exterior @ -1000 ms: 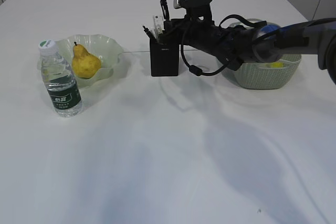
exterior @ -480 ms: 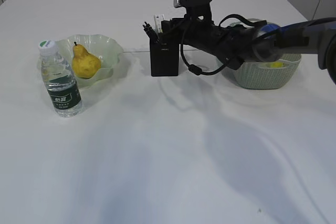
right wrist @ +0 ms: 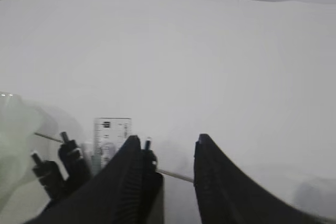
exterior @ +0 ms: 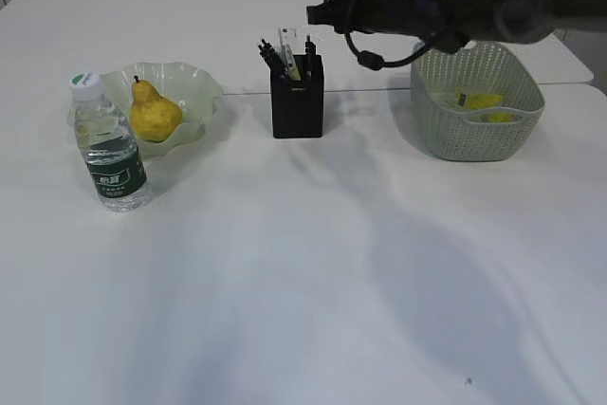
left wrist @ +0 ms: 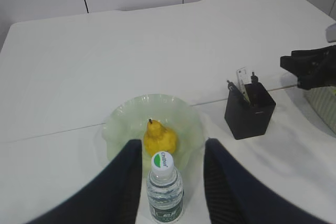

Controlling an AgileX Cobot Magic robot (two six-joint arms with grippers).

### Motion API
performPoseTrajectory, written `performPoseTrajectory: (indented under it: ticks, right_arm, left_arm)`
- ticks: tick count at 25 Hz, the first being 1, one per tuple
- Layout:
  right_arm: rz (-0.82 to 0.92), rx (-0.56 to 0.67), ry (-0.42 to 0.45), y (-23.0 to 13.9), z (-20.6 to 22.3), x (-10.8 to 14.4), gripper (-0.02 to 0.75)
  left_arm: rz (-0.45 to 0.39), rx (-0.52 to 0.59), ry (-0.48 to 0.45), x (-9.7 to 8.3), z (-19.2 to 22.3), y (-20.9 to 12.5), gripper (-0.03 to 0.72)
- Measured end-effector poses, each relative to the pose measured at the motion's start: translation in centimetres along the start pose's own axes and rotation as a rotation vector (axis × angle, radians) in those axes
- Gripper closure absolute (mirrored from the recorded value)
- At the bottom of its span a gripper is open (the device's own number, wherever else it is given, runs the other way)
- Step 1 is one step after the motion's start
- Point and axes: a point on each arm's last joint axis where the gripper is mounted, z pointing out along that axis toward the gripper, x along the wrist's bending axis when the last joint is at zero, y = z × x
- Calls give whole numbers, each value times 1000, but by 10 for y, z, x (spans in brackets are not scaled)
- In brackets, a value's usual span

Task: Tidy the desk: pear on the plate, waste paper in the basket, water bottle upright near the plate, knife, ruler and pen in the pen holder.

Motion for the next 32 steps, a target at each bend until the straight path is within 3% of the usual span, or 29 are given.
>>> performPoseTrajectory:
  ticks: [7, 11, 14, 19, 22, 26, 32]
  right_arm:
    - [1, 139, -233, 44, -49, -21, 487]
    - [-43, 298, -299, 55, -78, -27, 491]
    - [-47, 472, -274, 48, -91, -24, 491]
    - [15, 699, -139, 40, -112, -10, 491]
    - [33, 714, -75, 54, -131, -4, 491]
    - [35, 636, -52, 87, -168, -2, 491]
    - [33, 574, -50, 127, -240, -2, 492]
  left_arm:
    - [0, -43, -22, -2, 0, 4, 414]
    - [-3, -88, -38, -2, -5, 8, 414]
    - [-16, -104, -52, -3, -8, 9, 414]
    - [-51, -122, -75, -3, -16, 11, 414]
    - [-64, -151, -80, 0, -29, 13, 414]
    - [-78, -152, -64, 7, -48, 11, 414]
    - [-101, -40, -2, 20, -73, -4, 409]
